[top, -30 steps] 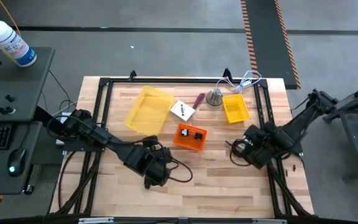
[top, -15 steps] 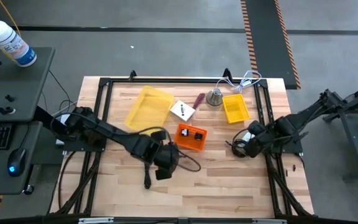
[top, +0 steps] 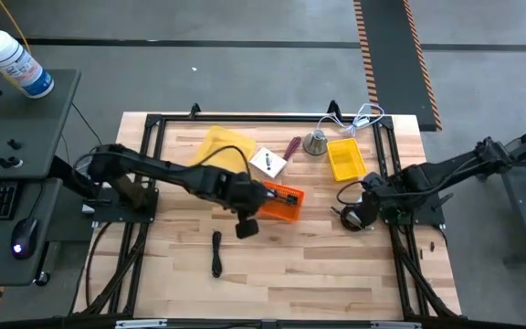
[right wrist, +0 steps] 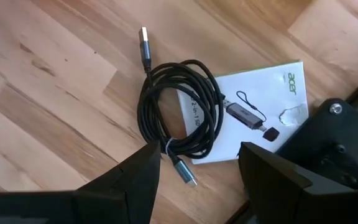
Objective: Pick and place items into bin
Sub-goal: Put the top black charger cable into the light yellow bin
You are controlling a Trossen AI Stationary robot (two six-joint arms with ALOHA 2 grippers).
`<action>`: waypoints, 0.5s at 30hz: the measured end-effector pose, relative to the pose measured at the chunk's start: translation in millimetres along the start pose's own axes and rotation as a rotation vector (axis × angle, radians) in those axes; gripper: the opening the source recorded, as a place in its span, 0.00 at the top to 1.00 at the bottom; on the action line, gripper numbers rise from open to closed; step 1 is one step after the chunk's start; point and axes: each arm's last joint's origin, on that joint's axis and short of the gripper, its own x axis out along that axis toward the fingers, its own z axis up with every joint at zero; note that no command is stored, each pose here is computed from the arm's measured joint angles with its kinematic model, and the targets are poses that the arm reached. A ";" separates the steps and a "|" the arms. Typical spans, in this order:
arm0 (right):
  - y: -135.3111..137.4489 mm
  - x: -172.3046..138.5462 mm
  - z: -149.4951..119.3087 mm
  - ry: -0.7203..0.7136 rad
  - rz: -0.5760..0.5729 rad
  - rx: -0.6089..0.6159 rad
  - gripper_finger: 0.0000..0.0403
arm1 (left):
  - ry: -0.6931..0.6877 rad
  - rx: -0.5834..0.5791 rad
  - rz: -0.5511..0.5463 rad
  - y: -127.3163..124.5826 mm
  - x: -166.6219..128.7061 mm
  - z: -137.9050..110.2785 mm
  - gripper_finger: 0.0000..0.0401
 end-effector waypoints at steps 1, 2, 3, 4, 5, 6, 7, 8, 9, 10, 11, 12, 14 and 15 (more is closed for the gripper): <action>0.0 0.1 0.7 -0.002 0.000 0.005 0.49 | -0.005 -0.008 0.003 4.8 -2.8 -4.0 1.00; -0.3 0.2 1.3 -0.007 -0.003 0.009 0.49 | -0.019 -0.015 0.006 8.8 -7.2 -7.4 1.00; -0.5 0.3 2.0 -0.017 -0.008 0.011 0.49 | -0.046 -0.020 0.006 11.5 -13.0 -10.6 1.00; -0.6 0.4 2.5 -0.025 -0.011 0.008 0.49 | -0.070 -0.029 0.008 14.0 -18.0 -14.7 1.00; -0.7 0.4 3.0 -0.027 -0.011 0.007 0.49 | -0.097 -0.050 0.014 17.5 -22.0 -18.7 1.00; -0.7 0.3 3.5 -0.028 -0.010 0.001 0.49 | -0.127 -0.081 0.007 20.0 -25.1 -22.7 1.00; -0.6 0.4 3.7 -0.029 -0.009 -0.020 0.49 | -0.159 -0.114 -0.008 21.9 -27.3 -26.9 1.00; -0.7 0.4 4.0 -0.030 -0.010 -0.050 0.49 | -0.194 -0.138 -0.027 23.4 -29.6 -30.9 1.00; -0.9 0.4 4.5 -0.035 -0.013 -0.081 0.49 | -0.226 -0.153 -0.043 25.0 -31.4 -34.7 1.00; -0.8 0.4 4.8 -0.040 -0.014 -0.103 0.49 | -0.261 -0.163 -0.061 25.3 -32.9 -37.1 1.00; -0.7 0.4 5.0 -0.044 -0.014 -0.118 0.49 | -0.294 -0.182 -0.078 26.1 -34.7 -39.2 1.00; -0.6 0.4 5.0 -0.045 -0.014 -0.122 0.49 | -0.303 -0.209 -0.085 27.2 -34.6 -42.2 1.00; -0.3 0.4 5.2 -0.048 -0.011 -0.142 0.49 | -0.333 -0.277 -0.111 27.0 -34.0 -41.5 1.00; 0.3 0.4 5.5 -0.051 -0.007 -0.156 0.49 | -0.326 -0.303 -0.113 27.4 -34.0 -42.7 1.00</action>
